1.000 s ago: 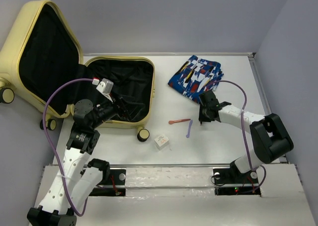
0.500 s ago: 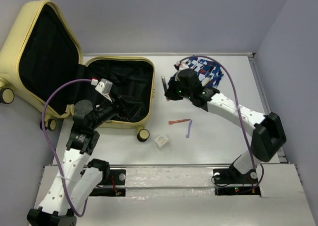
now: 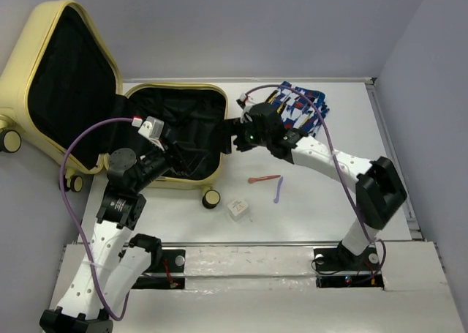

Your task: Pack the luggage

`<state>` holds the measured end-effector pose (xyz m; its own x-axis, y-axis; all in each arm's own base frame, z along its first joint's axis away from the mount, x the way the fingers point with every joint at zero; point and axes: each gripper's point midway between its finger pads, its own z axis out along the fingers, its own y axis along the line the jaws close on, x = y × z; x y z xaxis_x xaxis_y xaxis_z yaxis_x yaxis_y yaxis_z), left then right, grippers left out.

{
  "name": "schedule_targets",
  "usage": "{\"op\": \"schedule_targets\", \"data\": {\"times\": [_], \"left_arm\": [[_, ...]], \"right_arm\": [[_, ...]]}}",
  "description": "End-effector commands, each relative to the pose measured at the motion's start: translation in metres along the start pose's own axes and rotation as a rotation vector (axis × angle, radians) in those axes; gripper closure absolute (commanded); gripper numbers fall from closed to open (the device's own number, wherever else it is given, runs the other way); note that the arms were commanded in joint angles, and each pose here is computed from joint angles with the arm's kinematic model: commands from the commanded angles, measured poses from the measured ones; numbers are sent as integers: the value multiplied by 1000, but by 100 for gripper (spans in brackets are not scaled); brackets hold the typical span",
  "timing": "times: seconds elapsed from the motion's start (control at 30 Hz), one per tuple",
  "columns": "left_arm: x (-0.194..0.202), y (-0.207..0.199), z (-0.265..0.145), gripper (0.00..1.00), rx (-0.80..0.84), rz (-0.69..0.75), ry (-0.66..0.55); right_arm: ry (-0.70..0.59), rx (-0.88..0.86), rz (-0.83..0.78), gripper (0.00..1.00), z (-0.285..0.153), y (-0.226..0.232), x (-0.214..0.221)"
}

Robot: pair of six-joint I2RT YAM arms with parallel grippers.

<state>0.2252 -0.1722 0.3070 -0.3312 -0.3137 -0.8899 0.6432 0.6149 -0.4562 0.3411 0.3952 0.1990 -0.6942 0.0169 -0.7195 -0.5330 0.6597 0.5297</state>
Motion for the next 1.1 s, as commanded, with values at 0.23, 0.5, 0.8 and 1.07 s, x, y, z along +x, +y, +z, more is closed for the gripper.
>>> {"op": "schedule_targets", "data": {"times": [0.23, 0.5, 0.8, 1.07], "left_arm": [[-11, 3, 0, 28, -12, 22, -41], [-12, 6, -2, 20, -25, 24, -49], [-13, 3, -3, 20, -18, 30, -51], [-13, -1, -4, 20, -8, 31, -51]], "right_arm": [[237, 140, -196, 0, -83, -11, 144], [344, 232, -281, 1, -53, -7, 191], [306, 407, -331, 58, -50, -18, 180], [31, 362, -411, 72, -59, 26, 66]]}}
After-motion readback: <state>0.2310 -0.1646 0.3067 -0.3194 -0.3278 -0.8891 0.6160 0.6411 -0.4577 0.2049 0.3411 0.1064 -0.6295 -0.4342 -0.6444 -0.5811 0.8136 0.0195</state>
